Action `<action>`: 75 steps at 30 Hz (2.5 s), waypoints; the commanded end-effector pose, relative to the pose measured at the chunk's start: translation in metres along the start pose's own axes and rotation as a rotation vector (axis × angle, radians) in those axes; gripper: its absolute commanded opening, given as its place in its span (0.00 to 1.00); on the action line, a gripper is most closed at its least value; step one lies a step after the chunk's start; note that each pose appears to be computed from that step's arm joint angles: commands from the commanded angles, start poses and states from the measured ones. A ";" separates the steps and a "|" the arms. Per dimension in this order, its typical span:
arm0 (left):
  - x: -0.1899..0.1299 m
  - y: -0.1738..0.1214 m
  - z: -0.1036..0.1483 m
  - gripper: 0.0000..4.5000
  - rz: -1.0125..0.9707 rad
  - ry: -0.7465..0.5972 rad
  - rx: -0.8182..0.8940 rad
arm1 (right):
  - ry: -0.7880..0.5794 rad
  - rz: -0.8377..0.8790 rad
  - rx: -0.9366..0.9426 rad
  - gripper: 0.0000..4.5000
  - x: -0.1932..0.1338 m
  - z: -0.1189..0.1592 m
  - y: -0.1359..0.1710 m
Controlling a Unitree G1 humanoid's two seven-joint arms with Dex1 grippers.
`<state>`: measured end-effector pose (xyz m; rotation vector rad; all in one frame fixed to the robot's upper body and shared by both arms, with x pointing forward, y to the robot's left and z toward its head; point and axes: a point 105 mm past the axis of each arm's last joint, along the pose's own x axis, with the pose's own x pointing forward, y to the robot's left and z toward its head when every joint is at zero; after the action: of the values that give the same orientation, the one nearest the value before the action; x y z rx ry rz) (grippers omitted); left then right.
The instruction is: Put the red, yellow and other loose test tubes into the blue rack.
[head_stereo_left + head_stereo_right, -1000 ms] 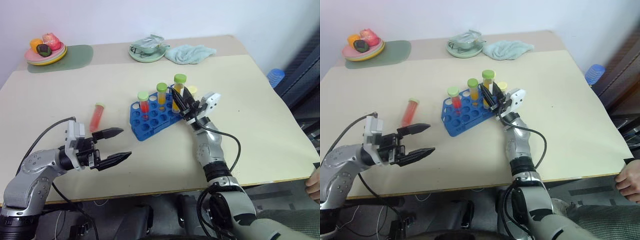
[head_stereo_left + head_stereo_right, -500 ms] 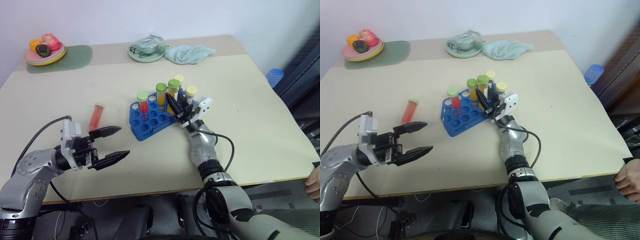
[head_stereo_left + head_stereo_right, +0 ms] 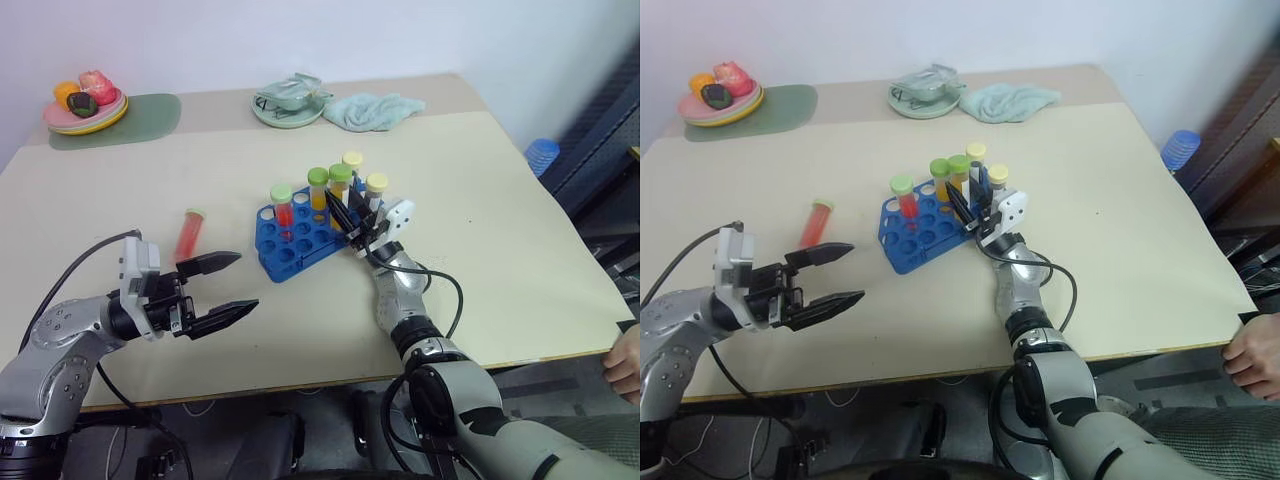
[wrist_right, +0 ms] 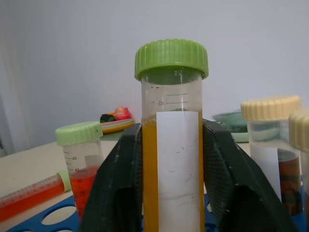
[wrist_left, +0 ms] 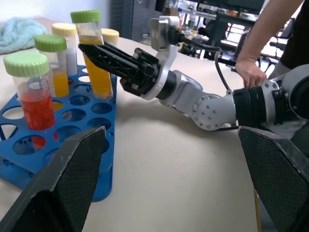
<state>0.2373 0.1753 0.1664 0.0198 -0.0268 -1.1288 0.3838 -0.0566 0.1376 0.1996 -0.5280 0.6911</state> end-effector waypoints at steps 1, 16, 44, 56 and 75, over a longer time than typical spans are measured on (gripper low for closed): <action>-0.004 0.001 0.012 1.00 0.018 -0.027 0.037 | 0.024 -0.031 -0.026 0.73 -0.018 -0.009 -0.001; -0.030 0.082 0.033 1.00 0.671 -0.130 0.023 | 0.243 0.197 -0.336 0.99 -0.063 0.078 -0.017; 0.003 0.189 0.003 1.00 1.123 0.733 -0.531 | 0.539 0.662 -0.308 0.99 -0.028 0.147 0.027; 0.018 0.197 -0.021 0.89 1.111 0.780 -0.529 | 0.635 0.612 -0.231 1.00 -0.044 0.138 0.019; 0.018 0.142 0.029 0.18 0.689 0.463 -0.540 | 0.644 0.622 -0.219 1.00 -0.054 0.129 0.023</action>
<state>0.3799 0.2464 0.1625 -0.1638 0.8026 -0.1698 0.2874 -0.1172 0.2068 -0.3859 0.0298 1.2247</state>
